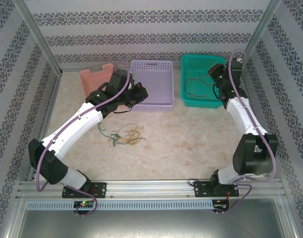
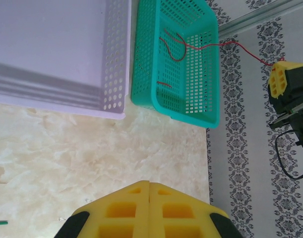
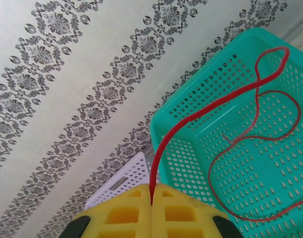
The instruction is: Untangle the cables
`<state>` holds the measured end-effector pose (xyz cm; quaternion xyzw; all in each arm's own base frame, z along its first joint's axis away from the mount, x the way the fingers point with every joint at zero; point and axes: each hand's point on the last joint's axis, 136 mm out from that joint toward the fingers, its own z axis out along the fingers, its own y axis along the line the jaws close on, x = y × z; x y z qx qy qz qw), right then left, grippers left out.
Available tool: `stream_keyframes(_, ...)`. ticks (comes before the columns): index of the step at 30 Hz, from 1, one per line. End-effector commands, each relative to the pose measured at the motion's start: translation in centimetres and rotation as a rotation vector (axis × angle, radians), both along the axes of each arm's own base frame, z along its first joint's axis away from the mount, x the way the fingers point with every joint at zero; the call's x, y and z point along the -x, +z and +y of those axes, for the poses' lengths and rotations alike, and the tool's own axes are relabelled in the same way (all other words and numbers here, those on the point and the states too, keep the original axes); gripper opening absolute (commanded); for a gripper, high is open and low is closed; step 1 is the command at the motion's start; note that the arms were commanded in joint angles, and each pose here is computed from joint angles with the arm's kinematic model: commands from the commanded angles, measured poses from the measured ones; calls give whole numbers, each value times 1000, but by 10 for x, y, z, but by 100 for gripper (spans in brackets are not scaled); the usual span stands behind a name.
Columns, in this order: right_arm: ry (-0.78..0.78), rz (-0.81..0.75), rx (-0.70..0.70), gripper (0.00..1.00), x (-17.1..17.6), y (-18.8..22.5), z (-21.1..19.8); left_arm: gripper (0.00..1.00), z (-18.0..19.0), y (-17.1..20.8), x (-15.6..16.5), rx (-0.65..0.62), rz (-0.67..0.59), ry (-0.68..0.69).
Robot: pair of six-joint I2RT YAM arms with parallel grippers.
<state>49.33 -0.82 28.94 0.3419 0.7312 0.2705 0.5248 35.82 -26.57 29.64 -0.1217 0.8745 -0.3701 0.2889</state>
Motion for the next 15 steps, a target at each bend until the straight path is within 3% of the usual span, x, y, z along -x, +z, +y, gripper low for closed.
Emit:
stream_keyframes(1, 3, -52, -50, 0, -16, 5, -3, 0, -2, 5, 6, 15, -11, 1)
stream_keyframes(6, 31, 13, -100, 0, -28, -27, 2, 0, -3, 4, 4, 14, -10, 2)
stream_keyframes(11, 11, 208, -209, 0, -19, -97, 0, 0, -4, 2, 4, 18, -6, 1)
stream_keyframes(13, -3, 289, -257, 11, -11, -124, -1, 0, -4, 1, 4, 20, -3, 1)
stream_keyframes(15, -6, 352, -276, 31, -4, -140, 0, 0, -5, 1, 3, 23, -2, 0)
